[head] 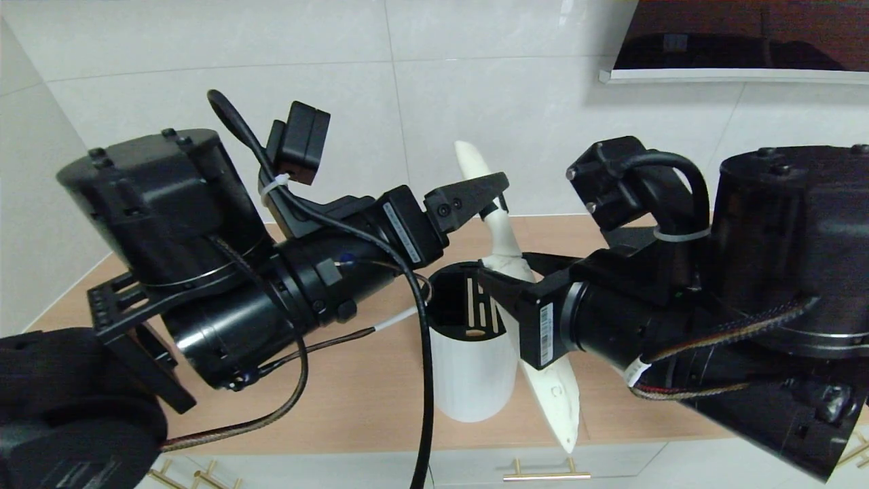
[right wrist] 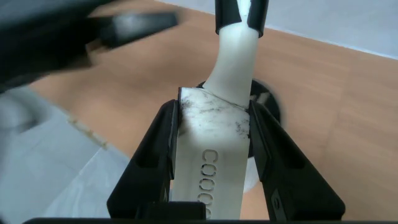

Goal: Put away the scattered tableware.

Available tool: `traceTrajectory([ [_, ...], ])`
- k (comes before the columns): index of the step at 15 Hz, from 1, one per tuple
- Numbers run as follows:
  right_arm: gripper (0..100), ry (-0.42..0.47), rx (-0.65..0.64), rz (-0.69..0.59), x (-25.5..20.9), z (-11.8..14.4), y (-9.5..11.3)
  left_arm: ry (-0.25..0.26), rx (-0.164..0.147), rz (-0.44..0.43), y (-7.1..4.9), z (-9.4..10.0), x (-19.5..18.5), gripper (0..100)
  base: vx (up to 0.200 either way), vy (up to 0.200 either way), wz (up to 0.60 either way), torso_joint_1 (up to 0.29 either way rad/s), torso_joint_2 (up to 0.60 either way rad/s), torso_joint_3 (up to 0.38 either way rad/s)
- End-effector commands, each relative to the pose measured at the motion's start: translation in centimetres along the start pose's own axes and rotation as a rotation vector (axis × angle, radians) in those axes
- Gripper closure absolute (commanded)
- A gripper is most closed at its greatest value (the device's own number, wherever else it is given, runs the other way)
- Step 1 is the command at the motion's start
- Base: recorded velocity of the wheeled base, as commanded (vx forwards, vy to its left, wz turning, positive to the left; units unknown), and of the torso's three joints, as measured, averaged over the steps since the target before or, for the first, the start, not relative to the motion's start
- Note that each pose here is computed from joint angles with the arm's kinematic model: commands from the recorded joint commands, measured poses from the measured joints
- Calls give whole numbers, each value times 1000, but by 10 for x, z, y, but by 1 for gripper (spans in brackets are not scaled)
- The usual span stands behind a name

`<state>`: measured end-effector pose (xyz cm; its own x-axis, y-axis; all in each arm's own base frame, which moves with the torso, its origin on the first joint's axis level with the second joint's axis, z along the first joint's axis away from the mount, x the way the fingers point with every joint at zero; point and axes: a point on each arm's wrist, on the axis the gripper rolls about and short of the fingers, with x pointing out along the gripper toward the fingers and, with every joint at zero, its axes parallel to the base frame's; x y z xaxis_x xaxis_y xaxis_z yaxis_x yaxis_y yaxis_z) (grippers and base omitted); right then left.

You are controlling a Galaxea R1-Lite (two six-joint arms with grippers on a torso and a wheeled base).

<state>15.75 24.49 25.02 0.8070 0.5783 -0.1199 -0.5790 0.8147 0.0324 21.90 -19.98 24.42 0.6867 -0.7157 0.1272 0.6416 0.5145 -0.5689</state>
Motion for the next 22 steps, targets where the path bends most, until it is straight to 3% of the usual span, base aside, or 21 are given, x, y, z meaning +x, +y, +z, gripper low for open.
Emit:
traceTrajectory([
  [1,100,22,-11,10,4,-7,5,31,-3,26,9,-12,10,0,0,0,0,0,0,0],
  [5,100,44,-22,40,5,-14,15,36,-5,30,11,-14,11,0,0,0,0,0,0,0],
  [14,100,47,-26,44,3,-15,16,36,-5,30,11,-14,11,0,0,0,0,0,0,0],
  [15,100,47,-26,44,3,-15,16,36,-3,30,11,-14,11,100,0,0,0,0,0,0],
  [22,100,46,-25,44,3,-15,16,44,-4,34,12,-16,12,100,0,0,0,0,0,0],
])
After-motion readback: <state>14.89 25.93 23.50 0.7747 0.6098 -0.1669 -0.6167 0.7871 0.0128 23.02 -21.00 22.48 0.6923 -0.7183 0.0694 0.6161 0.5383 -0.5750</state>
